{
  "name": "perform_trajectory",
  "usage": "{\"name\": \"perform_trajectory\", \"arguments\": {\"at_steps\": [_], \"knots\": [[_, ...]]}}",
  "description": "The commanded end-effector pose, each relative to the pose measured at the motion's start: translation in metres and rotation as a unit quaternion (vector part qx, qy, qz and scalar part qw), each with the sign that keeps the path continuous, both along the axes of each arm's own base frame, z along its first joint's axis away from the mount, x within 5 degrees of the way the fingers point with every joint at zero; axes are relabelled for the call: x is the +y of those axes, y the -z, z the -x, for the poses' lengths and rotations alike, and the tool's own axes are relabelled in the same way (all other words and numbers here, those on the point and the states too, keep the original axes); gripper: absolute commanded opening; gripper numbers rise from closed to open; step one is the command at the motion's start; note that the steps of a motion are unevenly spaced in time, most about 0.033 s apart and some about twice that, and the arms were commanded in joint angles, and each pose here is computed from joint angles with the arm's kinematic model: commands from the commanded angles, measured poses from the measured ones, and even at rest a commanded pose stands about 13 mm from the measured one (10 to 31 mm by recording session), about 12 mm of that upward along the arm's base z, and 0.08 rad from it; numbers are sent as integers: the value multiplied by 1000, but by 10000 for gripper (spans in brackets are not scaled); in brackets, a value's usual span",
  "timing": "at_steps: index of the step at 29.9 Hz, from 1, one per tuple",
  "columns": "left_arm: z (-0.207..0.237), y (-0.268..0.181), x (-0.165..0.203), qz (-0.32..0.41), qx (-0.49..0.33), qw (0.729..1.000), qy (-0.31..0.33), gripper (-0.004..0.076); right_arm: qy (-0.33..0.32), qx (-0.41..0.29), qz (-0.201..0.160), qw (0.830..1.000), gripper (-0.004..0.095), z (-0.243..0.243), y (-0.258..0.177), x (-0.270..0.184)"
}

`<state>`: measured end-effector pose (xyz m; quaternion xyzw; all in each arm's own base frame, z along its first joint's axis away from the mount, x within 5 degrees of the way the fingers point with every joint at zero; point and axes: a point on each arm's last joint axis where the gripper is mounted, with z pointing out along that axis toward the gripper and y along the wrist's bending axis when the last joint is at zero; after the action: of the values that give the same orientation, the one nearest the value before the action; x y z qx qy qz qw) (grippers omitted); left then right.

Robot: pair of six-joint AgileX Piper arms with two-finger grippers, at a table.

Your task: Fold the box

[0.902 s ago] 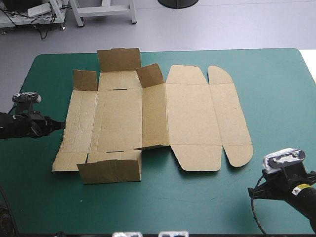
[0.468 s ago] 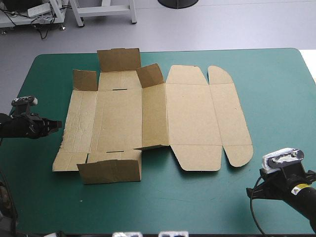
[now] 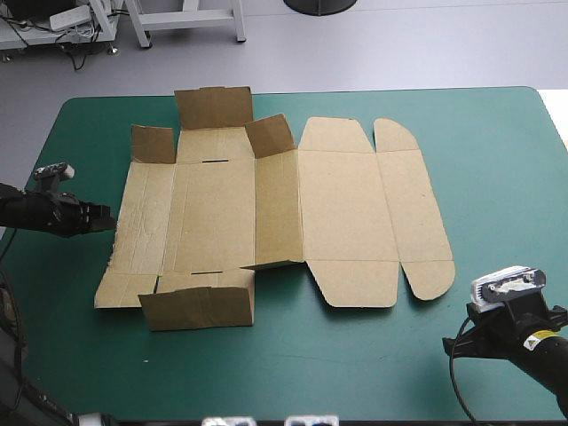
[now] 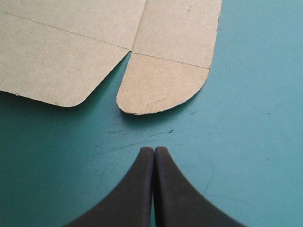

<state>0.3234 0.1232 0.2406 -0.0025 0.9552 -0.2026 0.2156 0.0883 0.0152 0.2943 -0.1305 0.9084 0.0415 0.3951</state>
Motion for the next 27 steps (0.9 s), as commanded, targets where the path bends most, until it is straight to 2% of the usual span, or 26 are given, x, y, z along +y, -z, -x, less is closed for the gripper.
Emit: {"name": "perform_trajectory", "arguments": {"at_steps": [1,8,11,17,20,27], "knots": [[-3,-23,-2,19,-25,999,11,220,2,-31,-6,999,-20,-5,-12,0],[-2,-9,-5,54,20,997,53,262,1,-27,-6,1000,-20,-4,-11,1],[-2,0,-3,58,40,996,59,318,0,-25,-6,1000,-20,-4,-11,1],[6,1,20,84,33,996,19,444,-1,-22,-6,1000,-20,-3,-11,1],[8,-4,26,120,4,993,10,449,-1,-22,-6,1000,-20,-3,-11,1],[5,2,27,128,11,992,8,449,-1,-22,-6,1000,-20,-3,-11,1]]}}
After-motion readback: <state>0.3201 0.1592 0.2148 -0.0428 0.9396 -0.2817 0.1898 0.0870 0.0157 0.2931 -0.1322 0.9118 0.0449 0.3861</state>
